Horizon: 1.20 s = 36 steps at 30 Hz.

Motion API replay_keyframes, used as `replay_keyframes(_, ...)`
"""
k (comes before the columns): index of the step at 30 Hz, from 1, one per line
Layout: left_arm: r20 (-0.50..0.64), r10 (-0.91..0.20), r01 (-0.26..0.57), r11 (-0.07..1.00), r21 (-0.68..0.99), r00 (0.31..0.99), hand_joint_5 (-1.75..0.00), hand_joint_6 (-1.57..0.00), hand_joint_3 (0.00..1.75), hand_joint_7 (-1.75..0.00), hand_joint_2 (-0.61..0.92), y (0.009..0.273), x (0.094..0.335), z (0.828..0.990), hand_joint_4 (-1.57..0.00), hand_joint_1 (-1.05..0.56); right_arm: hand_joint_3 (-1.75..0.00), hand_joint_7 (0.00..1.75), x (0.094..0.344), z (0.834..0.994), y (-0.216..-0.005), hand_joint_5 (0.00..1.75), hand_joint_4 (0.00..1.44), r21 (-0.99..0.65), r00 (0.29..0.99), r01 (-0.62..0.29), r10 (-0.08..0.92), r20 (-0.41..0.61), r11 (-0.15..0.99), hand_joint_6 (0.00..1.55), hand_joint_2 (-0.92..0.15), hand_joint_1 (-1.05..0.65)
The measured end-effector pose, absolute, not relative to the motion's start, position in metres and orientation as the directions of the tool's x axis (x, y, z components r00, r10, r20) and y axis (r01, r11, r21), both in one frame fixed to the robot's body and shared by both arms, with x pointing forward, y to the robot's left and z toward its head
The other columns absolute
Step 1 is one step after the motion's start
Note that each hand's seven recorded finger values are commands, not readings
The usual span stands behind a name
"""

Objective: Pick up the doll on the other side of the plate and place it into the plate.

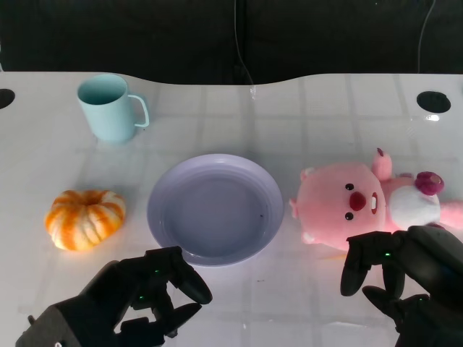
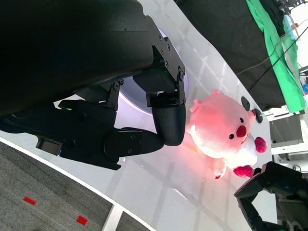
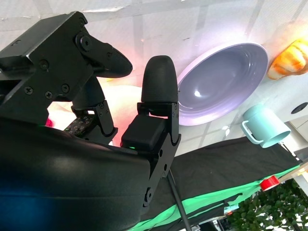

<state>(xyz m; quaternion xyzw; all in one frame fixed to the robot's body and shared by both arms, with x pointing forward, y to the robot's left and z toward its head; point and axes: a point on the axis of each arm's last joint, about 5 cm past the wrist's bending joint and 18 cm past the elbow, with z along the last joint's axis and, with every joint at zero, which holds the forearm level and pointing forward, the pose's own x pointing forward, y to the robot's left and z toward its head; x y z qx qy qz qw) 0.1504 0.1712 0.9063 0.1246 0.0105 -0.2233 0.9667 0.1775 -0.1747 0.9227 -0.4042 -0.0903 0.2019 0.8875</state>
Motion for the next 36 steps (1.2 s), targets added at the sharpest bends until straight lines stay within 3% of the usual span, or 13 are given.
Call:
replay_keyframes(32,-0.070,-0.430,0.434,0.869,0.237,0.900,-1.75,-0.61,0.42,-1.23,0.92,0.1715,0.1506,0.9066,-0.58,-0.22,-1.12,1.09,0.1775,0.9227,-0.1742,1.61,0.88,-0.753,0.903,-0.283,0.430,-0.001,0.594,0.92,-0.36,0.00)
replay_keyframes(36,-0.071,-0.430,0.434,0.869,0.236,0.900,-1.75,-0.61,0.42,-1.22,0.92,0.1716,0.1507,0.9064,-0.58,-0.23,-1.23,1.10,0.1778,0.9209,-0.1705,1.57,0.82,-0.678,0.916,-0.222,0.388,0.101,0.700,0.83,-0.36,0.06)
